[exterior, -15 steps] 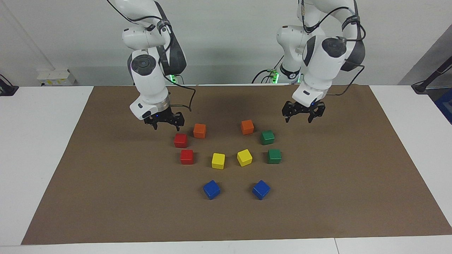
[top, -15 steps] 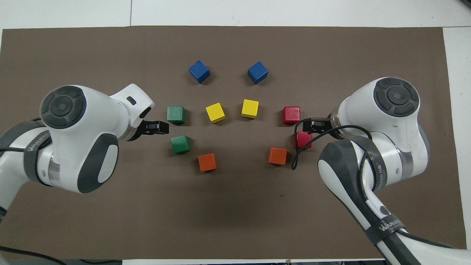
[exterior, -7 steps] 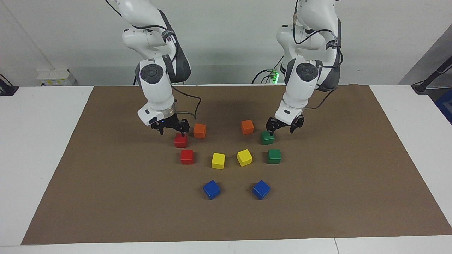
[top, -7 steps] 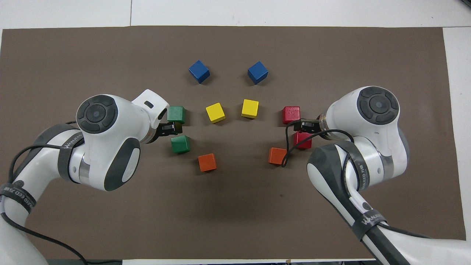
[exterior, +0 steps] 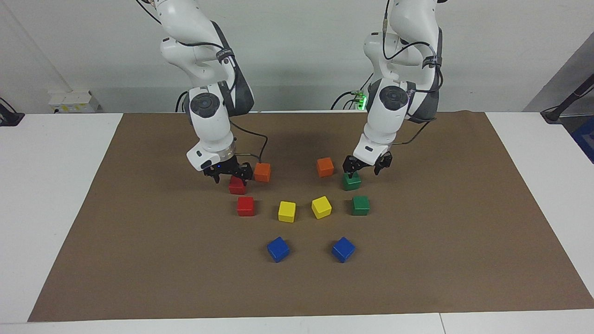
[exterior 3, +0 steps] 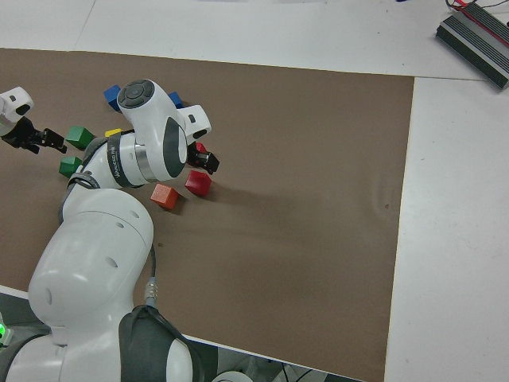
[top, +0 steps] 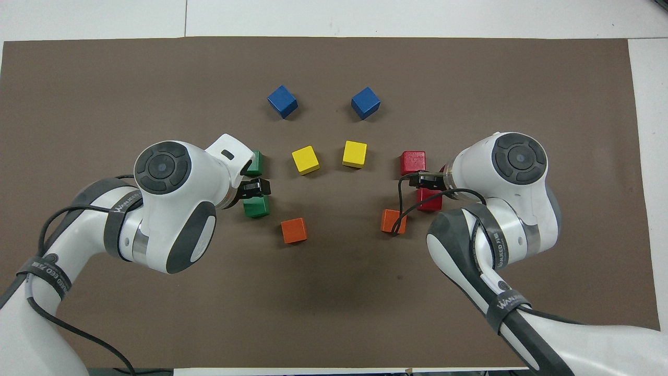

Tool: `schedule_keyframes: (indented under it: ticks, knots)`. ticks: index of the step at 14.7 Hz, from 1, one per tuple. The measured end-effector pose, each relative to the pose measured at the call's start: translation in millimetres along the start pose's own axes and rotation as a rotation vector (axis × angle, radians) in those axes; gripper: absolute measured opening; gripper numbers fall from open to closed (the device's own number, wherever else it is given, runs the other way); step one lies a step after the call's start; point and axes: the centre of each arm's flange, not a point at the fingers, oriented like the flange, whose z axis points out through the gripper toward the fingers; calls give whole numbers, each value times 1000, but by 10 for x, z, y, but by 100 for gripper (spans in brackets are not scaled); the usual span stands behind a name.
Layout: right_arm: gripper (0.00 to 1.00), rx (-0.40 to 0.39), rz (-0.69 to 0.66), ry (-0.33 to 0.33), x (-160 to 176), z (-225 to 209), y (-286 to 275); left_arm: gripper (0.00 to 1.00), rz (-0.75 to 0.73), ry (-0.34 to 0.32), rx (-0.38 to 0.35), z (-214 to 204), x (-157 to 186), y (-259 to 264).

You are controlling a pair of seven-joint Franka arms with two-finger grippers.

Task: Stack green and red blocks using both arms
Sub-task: 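Grasp the nearer green cube with the left gripper while the right grasps red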

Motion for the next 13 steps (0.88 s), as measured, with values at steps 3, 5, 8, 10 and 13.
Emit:
schedule_keyframes:
  ticks: [3,5,8,10,13]
  knots:
    - [100,4,-1,6,-4,41,-3,100,-2,5,-3,144,-66,27]
    - [100,6,-5,9,-26,69,-22,100,-9,7,-4,199,-92,75]
    - [100,4,-16,5,-77,141,-67,100,-19,2,-2,312,-140,182]
    - [100,6,-18,6,-85,206,-72,100,-18,-6,2,403,-170,238]
    - [100,6,-29,1,-122,301,-127,100,-16,-15,8,479,-177,248]
